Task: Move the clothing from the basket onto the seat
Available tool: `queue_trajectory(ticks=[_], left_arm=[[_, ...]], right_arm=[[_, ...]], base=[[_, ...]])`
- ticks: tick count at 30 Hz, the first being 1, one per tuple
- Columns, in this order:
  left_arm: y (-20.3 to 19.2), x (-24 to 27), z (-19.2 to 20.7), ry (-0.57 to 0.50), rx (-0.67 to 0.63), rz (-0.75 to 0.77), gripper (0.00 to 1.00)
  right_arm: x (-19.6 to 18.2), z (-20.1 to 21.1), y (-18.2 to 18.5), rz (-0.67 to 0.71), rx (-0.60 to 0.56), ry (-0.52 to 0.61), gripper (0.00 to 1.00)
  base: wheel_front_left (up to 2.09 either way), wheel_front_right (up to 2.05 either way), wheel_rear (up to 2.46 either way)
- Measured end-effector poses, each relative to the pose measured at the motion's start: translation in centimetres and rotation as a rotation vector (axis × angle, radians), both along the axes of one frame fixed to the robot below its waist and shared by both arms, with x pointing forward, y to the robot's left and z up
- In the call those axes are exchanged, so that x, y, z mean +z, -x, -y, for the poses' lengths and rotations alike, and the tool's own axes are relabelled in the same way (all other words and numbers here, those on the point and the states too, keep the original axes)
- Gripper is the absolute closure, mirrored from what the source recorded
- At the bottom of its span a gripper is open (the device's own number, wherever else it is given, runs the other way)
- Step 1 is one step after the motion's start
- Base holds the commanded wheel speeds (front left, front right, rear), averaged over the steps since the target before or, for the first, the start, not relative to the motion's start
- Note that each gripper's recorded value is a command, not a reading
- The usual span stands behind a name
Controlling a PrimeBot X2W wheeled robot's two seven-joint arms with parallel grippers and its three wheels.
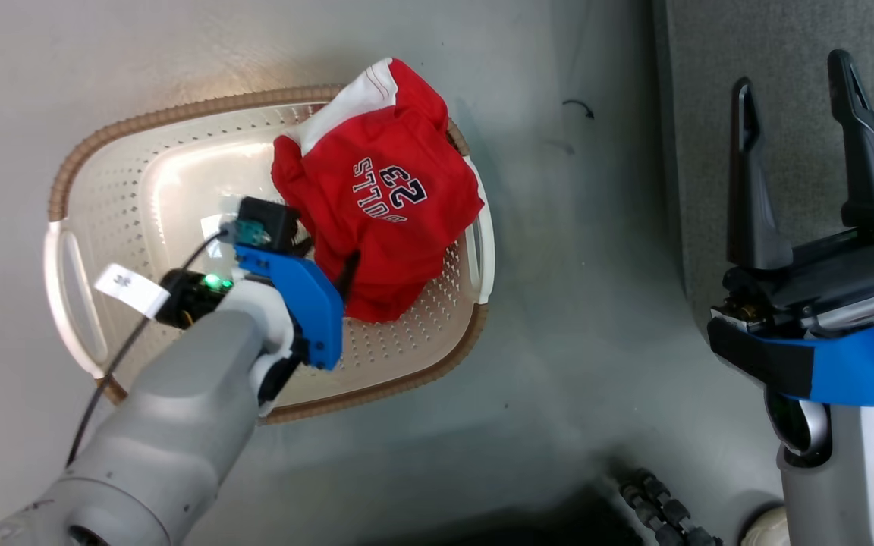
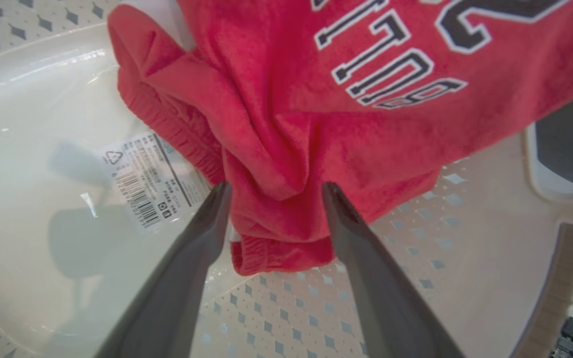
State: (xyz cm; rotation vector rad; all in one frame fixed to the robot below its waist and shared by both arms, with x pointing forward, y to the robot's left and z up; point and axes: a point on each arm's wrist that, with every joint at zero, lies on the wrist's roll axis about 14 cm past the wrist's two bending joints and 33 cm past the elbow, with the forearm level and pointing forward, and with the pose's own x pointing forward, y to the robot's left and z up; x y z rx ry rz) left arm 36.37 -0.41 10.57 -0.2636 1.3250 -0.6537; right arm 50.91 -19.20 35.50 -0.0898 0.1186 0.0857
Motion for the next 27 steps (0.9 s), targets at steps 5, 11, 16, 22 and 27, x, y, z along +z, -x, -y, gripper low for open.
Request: queue_trajectory(ticks=[5,11,16,22,27], left_arm=[[-0.7,-1.0,0.1,0.005,0.032,-0.027,0.00],[-1.2,-2.4,-0.2,-0.008,0.041,-0.042,0.00],[-1.1,-2.7,0.2,-0.001,0.078,-0.086,0.00],[-1.7,-2.4,1.2,0.030,0.079,-0.072,0.00],[-1.6,-2.3,1.4,0.032,0.076,-0.073,0.18]], right_arm=[[-0.8,0.1,0.1,-0.014,0.000,0.006,0.00],[-1.6,0.6,0.4,-0.034,-0.010,0.017,0.00],[-2.0,0.8,0.7,-0.046,-0.015,0.027,0.00],[-2.8,0.7,1.4,-0.072,-0.013,0.030,0.00],[-3.0,0.5,1.6,-0.078,-0.008,0.032,0.00]], base=[[0.00,0.00,0.00],[0.00,0.00,0.00],[0.00,0.00,0.00],[0.00,0.00,0.00],[0.00,0.00,0.00]])
